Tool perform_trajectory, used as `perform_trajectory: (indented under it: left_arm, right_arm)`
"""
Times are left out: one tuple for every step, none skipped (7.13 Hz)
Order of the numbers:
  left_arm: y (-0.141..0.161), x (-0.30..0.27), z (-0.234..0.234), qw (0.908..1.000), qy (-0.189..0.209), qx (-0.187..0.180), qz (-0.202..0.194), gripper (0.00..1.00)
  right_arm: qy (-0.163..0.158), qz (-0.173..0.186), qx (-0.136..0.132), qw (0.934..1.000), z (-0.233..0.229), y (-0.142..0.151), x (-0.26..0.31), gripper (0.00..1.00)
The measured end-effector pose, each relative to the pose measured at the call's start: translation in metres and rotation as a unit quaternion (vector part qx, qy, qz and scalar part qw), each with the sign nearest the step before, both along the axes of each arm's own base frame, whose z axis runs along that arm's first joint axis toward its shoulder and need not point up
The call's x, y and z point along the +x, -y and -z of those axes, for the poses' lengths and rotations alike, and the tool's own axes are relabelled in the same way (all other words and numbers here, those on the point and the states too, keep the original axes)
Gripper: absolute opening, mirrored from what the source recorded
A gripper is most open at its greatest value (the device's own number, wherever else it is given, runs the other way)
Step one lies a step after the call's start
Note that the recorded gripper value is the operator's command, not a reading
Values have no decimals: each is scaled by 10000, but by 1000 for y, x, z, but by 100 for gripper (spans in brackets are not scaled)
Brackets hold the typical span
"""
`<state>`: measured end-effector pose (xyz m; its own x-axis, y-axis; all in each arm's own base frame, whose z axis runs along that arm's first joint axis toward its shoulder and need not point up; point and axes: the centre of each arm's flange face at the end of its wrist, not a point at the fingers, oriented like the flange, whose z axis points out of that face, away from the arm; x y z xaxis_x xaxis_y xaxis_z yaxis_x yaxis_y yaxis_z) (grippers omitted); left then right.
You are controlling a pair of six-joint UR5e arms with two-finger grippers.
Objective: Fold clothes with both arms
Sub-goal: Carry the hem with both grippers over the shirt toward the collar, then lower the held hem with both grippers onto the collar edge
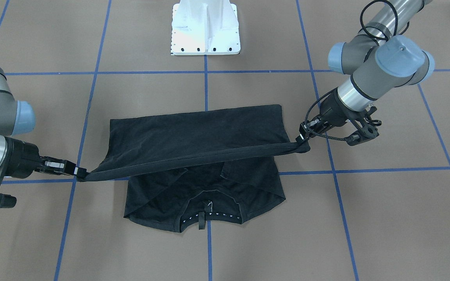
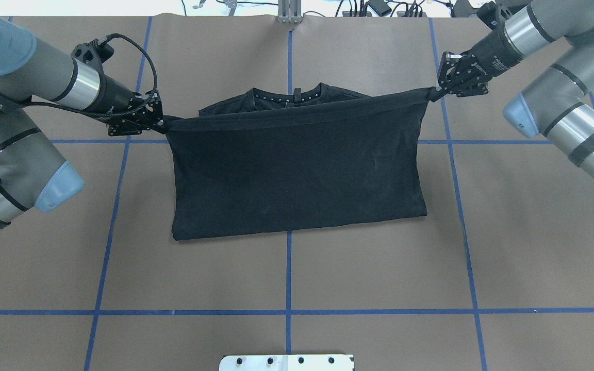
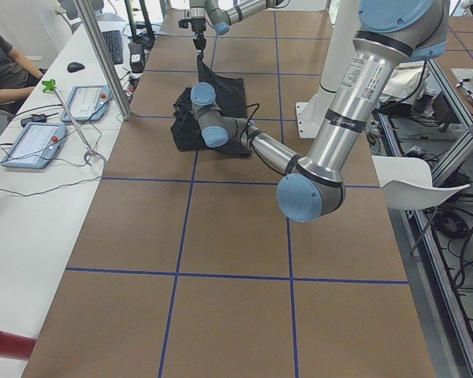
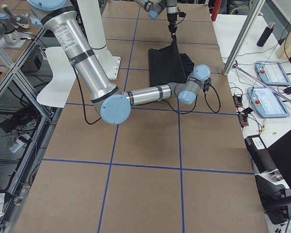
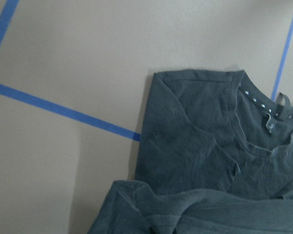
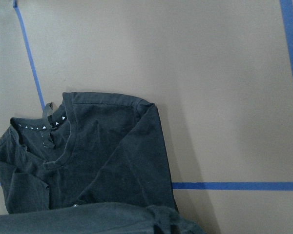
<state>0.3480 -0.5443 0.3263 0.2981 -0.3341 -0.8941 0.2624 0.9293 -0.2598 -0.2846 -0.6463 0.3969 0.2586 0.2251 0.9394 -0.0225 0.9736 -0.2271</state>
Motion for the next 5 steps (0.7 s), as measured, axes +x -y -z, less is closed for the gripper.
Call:
perform_trajectory:
  left_arm:
    - [3, -2, -2, 10000, 16, -21, 26, 0]
    - [5, -4, -5, 10000, 34, -42, 49, 0]
    - [7, -5, -7, 9999, 48, -58, 70, 0]
    - [9, -6, -9, 9999, 61, -75, 84, 0]
    - [10, -6, -11, 9999, 72, -88, 88, 0]
  right_arm:
    - [-27, -17, -10, 10000, 3, 7, -6, 0]
    - [-44, -28, -18, 10000, 3, 10, -9, 0]
    - [-54, -35, -21, 10000, 3, 11, -9, 0]
    - [-61, -37, -27, 10000, 2, 12, -10, 0]
    - [-65, -40, -31, 10000, 2, 13, -10, 0]
